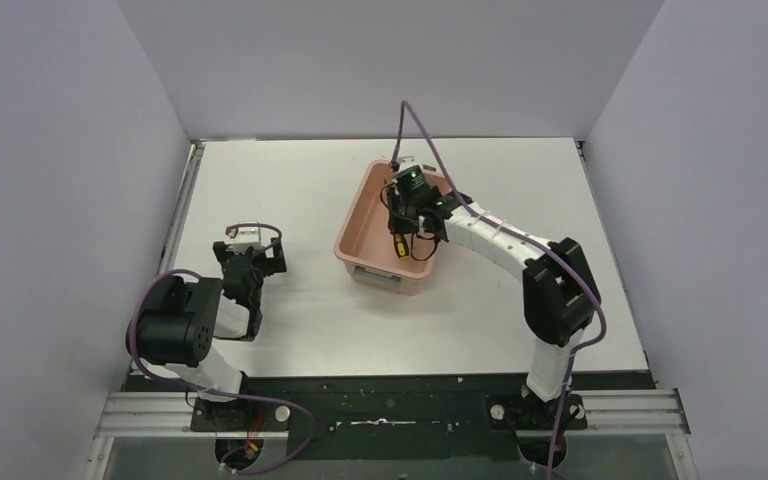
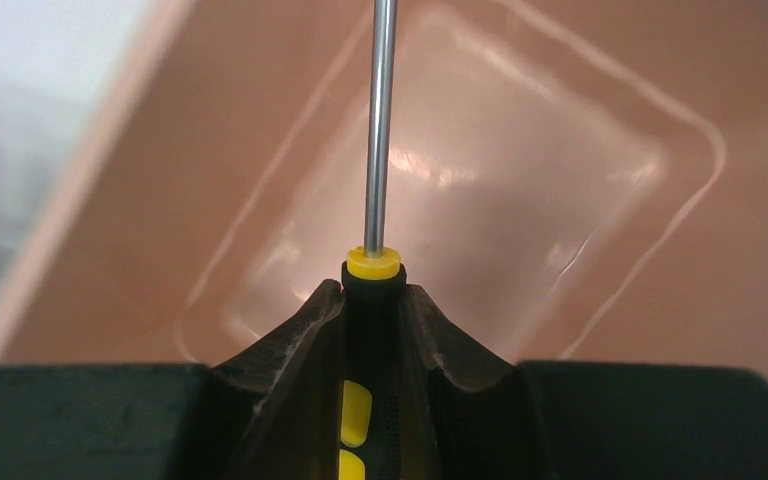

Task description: Put the screwdriver in the bin

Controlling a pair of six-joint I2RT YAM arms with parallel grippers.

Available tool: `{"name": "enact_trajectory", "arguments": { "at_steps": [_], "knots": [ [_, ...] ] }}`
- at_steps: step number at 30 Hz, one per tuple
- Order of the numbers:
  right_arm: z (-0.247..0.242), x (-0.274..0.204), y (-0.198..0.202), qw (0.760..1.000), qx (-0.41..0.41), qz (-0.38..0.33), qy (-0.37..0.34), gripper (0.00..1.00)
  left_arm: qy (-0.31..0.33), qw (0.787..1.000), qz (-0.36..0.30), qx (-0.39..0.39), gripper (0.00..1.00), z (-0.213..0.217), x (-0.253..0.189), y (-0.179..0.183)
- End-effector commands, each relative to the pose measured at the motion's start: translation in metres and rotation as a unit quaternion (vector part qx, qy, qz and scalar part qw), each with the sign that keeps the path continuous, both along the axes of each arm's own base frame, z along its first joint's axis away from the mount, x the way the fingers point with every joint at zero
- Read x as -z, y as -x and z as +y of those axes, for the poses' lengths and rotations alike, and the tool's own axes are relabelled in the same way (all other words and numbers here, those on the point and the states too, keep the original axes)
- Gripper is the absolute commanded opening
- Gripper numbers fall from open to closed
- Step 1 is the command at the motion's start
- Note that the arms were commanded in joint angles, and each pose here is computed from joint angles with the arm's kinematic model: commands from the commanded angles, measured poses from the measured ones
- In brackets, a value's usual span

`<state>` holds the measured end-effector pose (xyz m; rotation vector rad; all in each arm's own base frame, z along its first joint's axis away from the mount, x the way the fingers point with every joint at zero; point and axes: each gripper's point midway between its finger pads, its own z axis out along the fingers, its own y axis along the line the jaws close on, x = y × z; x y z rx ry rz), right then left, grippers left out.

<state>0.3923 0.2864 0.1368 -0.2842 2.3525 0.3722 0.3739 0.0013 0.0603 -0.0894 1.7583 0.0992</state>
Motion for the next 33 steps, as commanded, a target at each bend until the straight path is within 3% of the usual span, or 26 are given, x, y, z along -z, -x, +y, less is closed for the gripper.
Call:
{"name": "enact_trajectory", "arguments": {
  "at_steps": [1, 7, 11, 16, 19, 20, 21, 22, 27, 33],
  "knots": [
    [-0.005, 0.004, -0.010, 0.999, 0.037, 0.000, 0.020, 0.05, 0.005, 1.000, -0.024, 0.001, 0.97, 0.000, -0.013, -0.006],
    [-0.007, 0.015, -0.010, 0.998, 0.042, 0.011, 0.034, 0.46, 0.005, 1.000, -0.024, 0.001, 0.97, 0.000, -0.013, -0.006],
    [-0.010, -0.025, -0.019, 0.998, 0.048, -0.028, 0.033, 0.55, 0.005, 1.000, -0.023, 0.001, 0.97, 0.000, -0.013, -0.006],
    [-0.021, -0.106, -0.021, 0.993, 0.044, -0.106, 0.017, 0.57, 0.005, 1.000, -0.024, 0.001, 0.97, 0.000, -0.014, -0.006],
    [-0.037, -0.148, -0.015, 0.987, 0.040, -0.156, 0.003, 0.67, 0.005, 1.000, -0.024, 0.001, 0.97, 0.000, -0.014, -0.006],
    [-0.050, -0.157, -0.015, 0.984, 0.045, -0.170, 0.001, 0.74, 0.005, 1.000, -0.024, 0.001, 0.97, 0.000, -0.014, -0.006],
    [-0.065, -0.170, -0.013, 0.981, 0.054, -0.188, -0.003, 0.90, 0.005, 1.000, -0.024, 0.001, 0.97, 0.000, -0.014, -0.006],
    [-0.080, -0.176, -0.012, 0.977, 0.065, -0.201, -0.001, 0.99, 0.004, 1.000, -0.023, 0.002, 0.97, 0.000, -0.013, -0.006],
    [-0.163, -0.169, -0.005, 0.959, 0.144, -0.244, 0.019, 1.00, 0.004, 1.000, -0.023, 0.001, 0.97, 0.000, -0.013, -0.006],
    [-0.238, -0.104, 0.016, 0.931, 0.232, -0.277, 0.044, 1.00, 0.005, 1.000, -0.024, 0.001, 0.97, 0.000, -0.014, -0.006]
  ]
}}
